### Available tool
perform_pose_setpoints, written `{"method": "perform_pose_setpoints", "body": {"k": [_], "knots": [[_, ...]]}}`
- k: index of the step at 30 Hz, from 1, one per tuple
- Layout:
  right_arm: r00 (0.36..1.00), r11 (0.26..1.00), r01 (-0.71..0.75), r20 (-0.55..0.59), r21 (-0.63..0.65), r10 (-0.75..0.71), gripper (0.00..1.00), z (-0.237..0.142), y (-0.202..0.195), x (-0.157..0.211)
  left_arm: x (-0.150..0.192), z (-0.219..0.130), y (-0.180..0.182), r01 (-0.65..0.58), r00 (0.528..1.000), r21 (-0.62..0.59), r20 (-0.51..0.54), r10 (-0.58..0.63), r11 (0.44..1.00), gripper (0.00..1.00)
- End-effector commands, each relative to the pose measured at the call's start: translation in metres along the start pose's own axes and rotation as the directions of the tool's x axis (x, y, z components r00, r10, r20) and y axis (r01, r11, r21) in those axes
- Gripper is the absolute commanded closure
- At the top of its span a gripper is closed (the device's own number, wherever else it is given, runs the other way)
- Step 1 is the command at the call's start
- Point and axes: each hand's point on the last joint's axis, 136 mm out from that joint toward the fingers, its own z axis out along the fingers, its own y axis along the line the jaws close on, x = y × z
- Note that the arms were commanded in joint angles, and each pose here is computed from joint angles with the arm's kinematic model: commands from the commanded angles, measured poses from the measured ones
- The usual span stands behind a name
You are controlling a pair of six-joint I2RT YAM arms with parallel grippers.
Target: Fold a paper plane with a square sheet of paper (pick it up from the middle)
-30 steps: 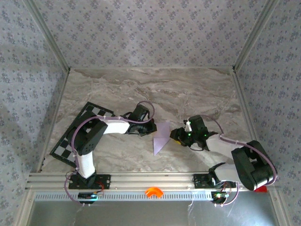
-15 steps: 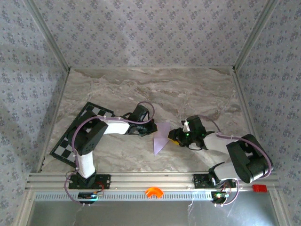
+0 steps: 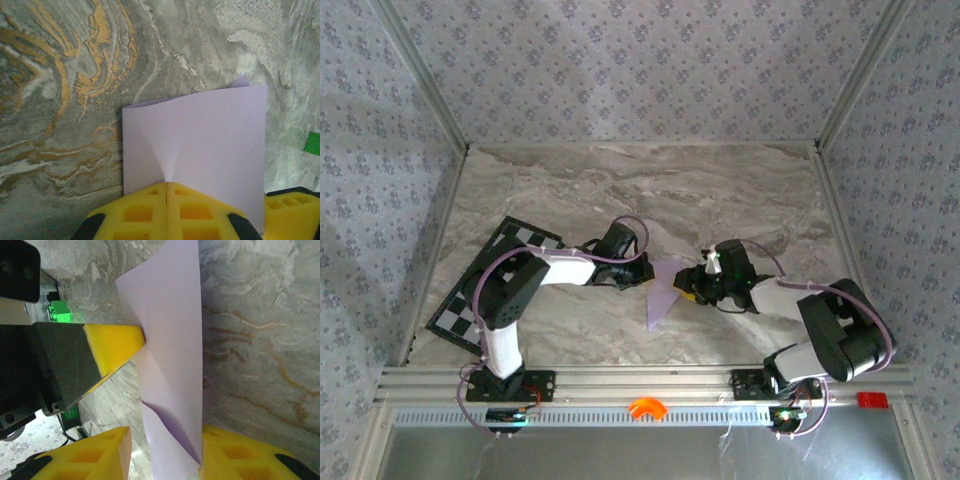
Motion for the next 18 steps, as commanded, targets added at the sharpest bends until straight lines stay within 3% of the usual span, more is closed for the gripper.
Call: {"method": "perform_pose_setpoints", "body": {"k": [1,9,18], "knots": [[1.0,0.998,0.018,-0.023,-0.055,-0.02,0.6,0.002,0.013,-0.006,0.011,0.005,0.013,0.009,0.999,-0.033,-0.043,-0.01,0.999,0.98],[0.997,0.993,0.012,-0.074,-0.117,-0.02,0.61,0.013,0.017,-0.013,0.013,0.003,0.013,0.005,0.999,-0.032,-0.047,-0.007,0.999,0.98],[0.995,0.995,0.008,-0.1,-0.097,-0.018,0.67,0.019,0.009,-0.016,0.013,0.002,0.013,0.003,0.999,-0.033,-0.048,-0.004,0.999,0.98]]}}
